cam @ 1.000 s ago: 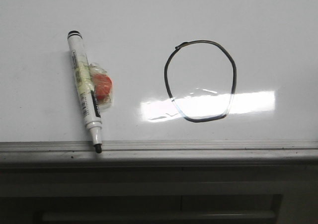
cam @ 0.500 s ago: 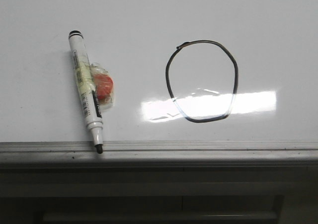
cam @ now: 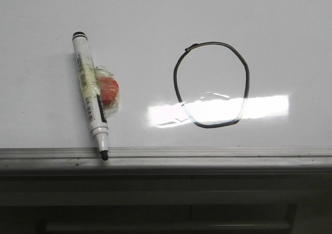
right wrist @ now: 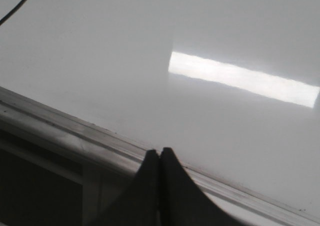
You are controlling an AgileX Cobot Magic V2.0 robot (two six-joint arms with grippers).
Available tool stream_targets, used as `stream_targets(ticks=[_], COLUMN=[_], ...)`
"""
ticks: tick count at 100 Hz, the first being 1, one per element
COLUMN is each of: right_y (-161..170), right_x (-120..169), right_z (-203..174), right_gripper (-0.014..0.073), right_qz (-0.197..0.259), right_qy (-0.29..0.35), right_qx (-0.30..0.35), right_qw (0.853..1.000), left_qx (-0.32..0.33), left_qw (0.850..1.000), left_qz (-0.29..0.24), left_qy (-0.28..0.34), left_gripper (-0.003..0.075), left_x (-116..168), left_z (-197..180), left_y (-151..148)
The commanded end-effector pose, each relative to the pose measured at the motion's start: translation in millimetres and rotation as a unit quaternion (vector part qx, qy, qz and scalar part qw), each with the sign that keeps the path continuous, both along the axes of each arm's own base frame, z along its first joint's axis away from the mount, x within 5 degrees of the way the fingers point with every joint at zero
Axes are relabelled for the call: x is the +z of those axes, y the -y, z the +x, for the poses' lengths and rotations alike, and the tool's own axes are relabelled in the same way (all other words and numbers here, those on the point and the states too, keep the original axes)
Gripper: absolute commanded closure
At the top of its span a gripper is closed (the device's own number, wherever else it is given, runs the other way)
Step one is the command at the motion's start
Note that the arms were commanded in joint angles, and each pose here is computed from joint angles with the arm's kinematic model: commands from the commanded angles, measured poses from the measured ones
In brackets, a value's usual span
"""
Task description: Write number 0 on whiteboard
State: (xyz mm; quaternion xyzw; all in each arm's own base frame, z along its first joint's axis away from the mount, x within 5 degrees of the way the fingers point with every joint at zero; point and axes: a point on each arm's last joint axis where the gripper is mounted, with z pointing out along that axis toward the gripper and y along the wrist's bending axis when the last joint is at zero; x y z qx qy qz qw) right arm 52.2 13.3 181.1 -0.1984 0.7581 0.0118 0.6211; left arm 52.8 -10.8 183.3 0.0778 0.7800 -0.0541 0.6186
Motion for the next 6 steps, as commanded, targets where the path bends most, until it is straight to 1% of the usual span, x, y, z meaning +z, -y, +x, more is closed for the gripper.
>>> stream_targets(ticks=[1, 6], right_y=[-0.1, -0.1], right_x=[-0.6, -0.6], right_z=[-0.4, -0.4], right_gripper=[0.0664, 0.0664], right_qz=[0.001, 0.001], right_qy=[0.017, 0.017], right_qx=[0.002, 0.002], right_qw=[1.000, 1.000], left_qx=[0.003, 0.003], left_qw=[0.999, 0.999], left_qz=[-0.007, -0.007], left_qy=[0.031, 0.031], left_gripper=[0.0740, 0.0740], left_x=[-3.2, -3.2], left_z=[0.5, 0.5], left_y=[-0.4, -0.4])
